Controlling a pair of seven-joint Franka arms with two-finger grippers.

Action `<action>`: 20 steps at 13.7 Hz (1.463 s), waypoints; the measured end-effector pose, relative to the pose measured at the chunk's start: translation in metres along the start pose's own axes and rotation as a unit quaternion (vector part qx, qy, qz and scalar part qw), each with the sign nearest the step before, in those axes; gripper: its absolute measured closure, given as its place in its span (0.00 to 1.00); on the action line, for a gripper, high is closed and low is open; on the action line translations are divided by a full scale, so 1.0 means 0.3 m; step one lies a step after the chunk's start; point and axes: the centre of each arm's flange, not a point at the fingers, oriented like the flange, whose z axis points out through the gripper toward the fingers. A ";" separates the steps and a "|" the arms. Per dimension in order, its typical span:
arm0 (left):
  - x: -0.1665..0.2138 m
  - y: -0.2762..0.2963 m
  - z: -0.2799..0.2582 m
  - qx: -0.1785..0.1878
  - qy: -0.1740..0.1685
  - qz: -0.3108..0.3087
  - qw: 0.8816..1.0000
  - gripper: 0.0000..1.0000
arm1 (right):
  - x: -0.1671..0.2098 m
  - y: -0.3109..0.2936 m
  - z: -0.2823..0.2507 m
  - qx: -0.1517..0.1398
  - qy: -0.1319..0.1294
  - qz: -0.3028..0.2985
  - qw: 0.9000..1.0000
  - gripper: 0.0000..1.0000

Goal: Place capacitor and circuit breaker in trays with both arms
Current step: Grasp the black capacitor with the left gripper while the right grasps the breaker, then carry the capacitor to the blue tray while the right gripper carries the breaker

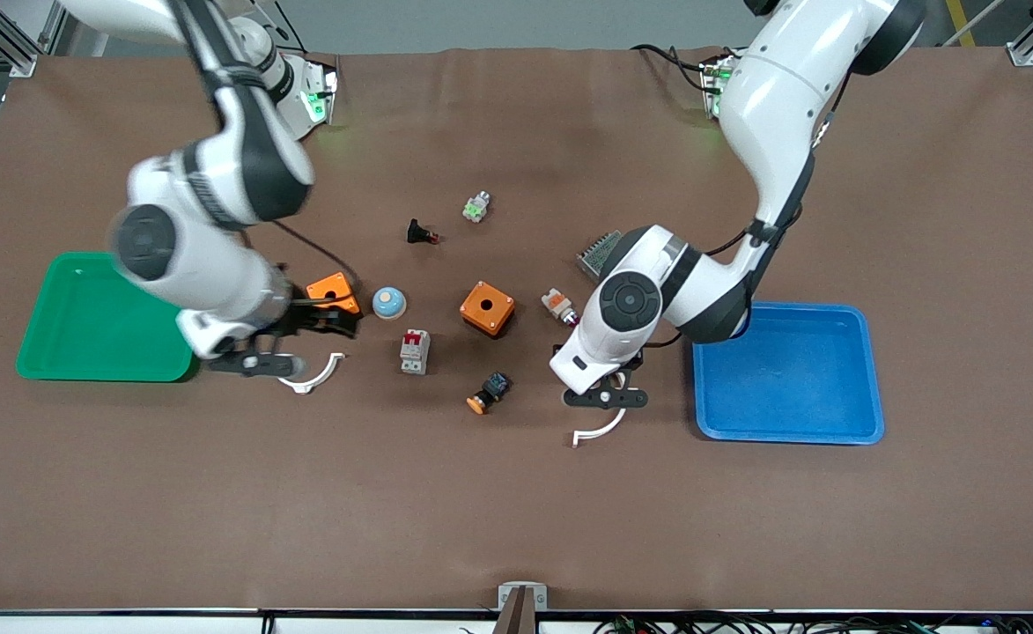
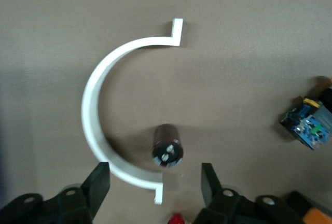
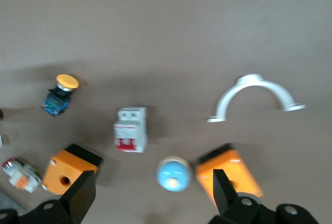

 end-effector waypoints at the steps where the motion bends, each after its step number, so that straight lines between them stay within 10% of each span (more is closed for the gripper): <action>1: -0.001 0.004 0.037 -0.002 -0.001 0.000 1.000 0.25 | -0.026 -0.064 0.069 -0.002 0.004 0.003 1.000 0.00; 10: -0.016 0.018 0.125 0.007 -0.001 0.005 1.000 0.65 | 0.028 -0.074 0.376 -0.044 0.031 -0.011 0.999 0.00; 20: 0.173 -0.362 -0.356 0.030 0.031 -0.068 0.997 0.66 | -0.017 -0.159 0.580 -0.040 0.016 -0.018 0.999 0.00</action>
